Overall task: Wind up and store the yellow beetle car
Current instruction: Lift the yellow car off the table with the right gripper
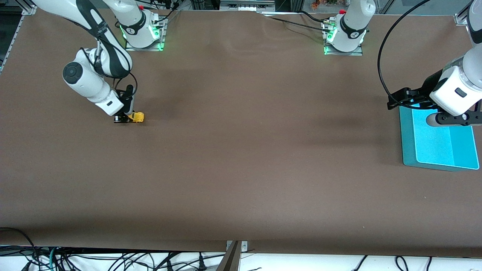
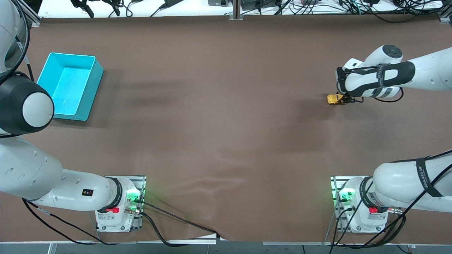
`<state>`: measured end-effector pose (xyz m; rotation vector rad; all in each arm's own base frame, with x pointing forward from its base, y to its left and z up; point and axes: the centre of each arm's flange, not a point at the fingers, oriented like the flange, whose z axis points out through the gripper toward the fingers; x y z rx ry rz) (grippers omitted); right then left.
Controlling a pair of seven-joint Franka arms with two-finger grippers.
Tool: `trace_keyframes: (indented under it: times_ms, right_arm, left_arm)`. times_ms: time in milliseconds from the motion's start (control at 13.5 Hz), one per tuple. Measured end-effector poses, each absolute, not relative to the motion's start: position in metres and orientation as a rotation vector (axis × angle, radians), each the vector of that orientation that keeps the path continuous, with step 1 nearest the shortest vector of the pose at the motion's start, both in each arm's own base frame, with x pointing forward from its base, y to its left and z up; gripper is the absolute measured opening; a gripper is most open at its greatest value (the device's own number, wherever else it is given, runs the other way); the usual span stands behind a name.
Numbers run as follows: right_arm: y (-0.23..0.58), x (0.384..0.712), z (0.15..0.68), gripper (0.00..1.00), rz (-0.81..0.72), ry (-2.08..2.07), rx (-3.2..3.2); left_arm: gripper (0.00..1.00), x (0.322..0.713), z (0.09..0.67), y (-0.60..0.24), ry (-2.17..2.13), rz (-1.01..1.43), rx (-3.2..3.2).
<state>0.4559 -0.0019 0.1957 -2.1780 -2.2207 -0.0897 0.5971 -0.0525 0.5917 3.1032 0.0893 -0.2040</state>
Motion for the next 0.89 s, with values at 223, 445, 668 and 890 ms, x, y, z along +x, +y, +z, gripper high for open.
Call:
trace_keyframes:
  times_ms: [223, 445, 668, 890]
  right_arm:
    - [-0.029, 0.456, 0.196, 0.43, -0.088, -2.266, -2.152]
    - [-0.061, 0.454, 0.196, 0.43, -0.092, -2.302, -2.141]
    - [-0.091, 0.452, 0.197, 0.43, -0.096, -2.322, -2.147]
    - [-0.118, 0.451, 0.197, 0.43, -0.097, -2.338, -2.15]
  left_arm:
    - [1.0, 0.597, 0.591, -0.052, 0.089, -0.206, 3.103]
    - [1.0, 0.598, 0.591, -0.053, 0.089, -0.206, 3.103]
    - [1.0, 0.598, 0.591, -0.053, 0.089, -0.207, 3.103]
    - [1.0, 0.597, 0.591, -0.054, 0.088, -0.208, 3.088]
